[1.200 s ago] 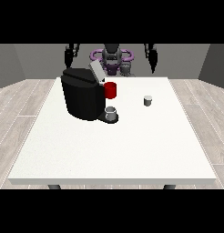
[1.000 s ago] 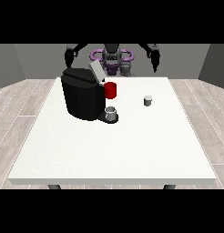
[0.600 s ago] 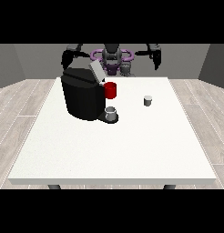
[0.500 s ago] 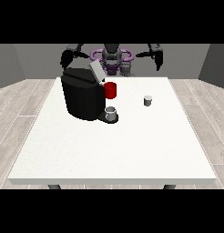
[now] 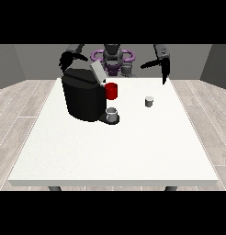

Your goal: Insert the coffee pod into the coffee machine and close the lid

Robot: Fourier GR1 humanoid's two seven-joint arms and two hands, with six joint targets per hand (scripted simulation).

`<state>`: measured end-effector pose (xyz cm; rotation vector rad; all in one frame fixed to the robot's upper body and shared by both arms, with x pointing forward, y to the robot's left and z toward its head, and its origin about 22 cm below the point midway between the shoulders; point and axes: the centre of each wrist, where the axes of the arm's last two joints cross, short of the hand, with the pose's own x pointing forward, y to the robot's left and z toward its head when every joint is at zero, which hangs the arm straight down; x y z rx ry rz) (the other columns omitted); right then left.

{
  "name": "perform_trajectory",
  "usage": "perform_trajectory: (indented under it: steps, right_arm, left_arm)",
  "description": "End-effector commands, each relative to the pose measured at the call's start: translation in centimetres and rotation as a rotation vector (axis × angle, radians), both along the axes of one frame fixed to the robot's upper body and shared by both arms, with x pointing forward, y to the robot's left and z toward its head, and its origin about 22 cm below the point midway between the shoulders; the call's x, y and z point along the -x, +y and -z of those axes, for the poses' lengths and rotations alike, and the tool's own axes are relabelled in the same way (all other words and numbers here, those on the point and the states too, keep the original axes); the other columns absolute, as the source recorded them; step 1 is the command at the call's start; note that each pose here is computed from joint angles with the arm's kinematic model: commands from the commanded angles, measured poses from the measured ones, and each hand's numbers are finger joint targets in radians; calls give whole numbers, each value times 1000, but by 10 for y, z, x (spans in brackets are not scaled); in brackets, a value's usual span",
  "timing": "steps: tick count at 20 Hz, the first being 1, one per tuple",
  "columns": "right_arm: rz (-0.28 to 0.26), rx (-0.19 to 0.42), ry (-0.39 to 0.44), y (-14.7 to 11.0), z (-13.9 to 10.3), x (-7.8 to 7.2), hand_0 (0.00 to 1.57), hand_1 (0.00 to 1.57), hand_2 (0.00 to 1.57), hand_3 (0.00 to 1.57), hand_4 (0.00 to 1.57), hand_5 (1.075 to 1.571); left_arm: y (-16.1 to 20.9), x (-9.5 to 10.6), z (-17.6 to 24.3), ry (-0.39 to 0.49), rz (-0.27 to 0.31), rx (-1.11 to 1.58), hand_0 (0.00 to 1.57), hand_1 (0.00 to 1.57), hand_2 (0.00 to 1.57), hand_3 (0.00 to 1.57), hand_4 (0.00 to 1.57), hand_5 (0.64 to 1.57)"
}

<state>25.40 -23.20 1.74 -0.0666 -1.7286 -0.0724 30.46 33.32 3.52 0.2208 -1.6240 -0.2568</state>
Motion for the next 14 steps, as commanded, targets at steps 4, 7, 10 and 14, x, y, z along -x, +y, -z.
perform_trajectory:
  steps: [4,7,10,14]
  right_arm:
    - [-46,4,-52,20,-14,-11,0,0,0,0,283,1571]
    - [-16,26,-5,11,-8,-12,0,0,0,0,340,1571]
    - [-45,18,-72,-5,-35,-31,0,0,0,0,352,1571]
    - [-14,3,-25,9,-20,-30,0,0,0,0,372,1571]
  left_arm:
    - [20,-28,-7,94,-26,-57,0,0,0,0,0,1571]
    - [30,-33,-2,122,-12,-31,0,0,0,0,0,1571]
    - [27,-43,-4,92,-68,-114,0,0,0,0,0,1571]
    - [19,-43,14,115,-36,-172,0,0,0,0,0,1571]
